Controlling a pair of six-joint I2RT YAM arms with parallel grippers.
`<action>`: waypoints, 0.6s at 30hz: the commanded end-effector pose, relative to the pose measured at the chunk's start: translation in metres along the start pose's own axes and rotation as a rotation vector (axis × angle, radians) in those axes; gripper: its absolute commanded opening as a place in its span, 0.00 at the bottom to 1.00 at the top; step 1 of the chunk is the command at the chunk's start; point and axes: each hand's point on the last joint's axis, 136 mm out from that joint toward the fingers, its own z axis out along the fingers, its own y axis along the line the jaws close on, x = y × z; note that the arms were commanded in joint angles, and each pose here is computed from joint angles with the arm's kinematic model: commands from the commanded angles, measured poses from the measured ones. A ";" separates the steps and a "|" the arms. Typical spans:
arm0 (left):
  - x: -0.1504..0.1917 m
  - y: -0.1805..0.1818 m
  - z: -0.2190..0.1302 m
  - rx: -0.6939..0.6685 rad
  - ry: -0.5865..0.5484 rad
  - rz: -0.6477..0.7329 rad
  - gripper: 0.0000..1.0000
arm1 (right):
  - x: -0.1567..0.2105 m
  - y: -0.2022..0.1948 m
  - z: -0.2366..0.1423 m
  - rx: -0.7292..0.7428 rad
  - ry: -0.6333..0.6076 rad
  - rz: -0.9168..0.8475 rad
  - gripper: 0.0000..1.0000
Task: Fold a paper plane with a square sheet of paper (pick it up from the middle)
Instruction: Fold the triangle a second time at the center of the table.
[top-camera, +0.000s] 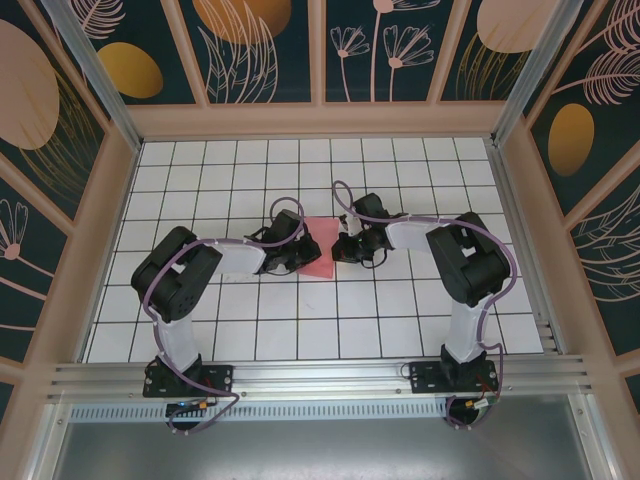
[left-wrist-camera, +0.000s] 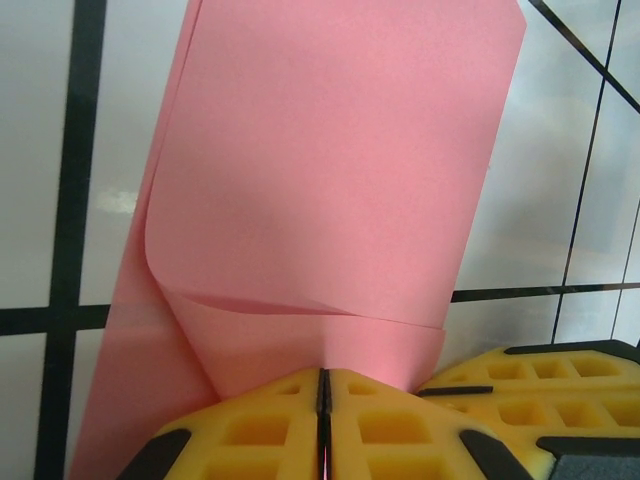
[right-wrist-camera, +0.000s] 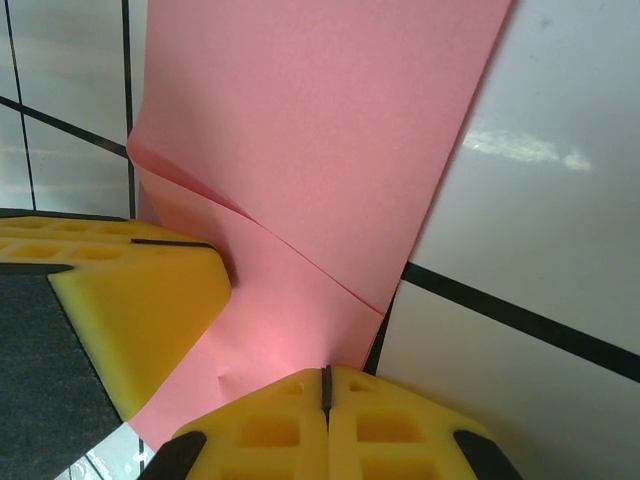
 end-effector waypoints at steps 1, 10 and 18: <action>-0.006 0.041 -0.004 -0.125 -0.030 -0.055 0.12 | 0.023 -0.043 0.013 0.165 0.067 0.027 0.07; -0.026 0.040 -0.003 -0.109 -0.039 -0.058 0.19 | 0.028 -0.052 0.015 0.204 0.081 0.016 0.06; -0.043 0.051 -0.004 -0.142 -0.061 -0.051 0.26 | 0.030 -0.055 0.015 0.217 0.087 0.010 0.06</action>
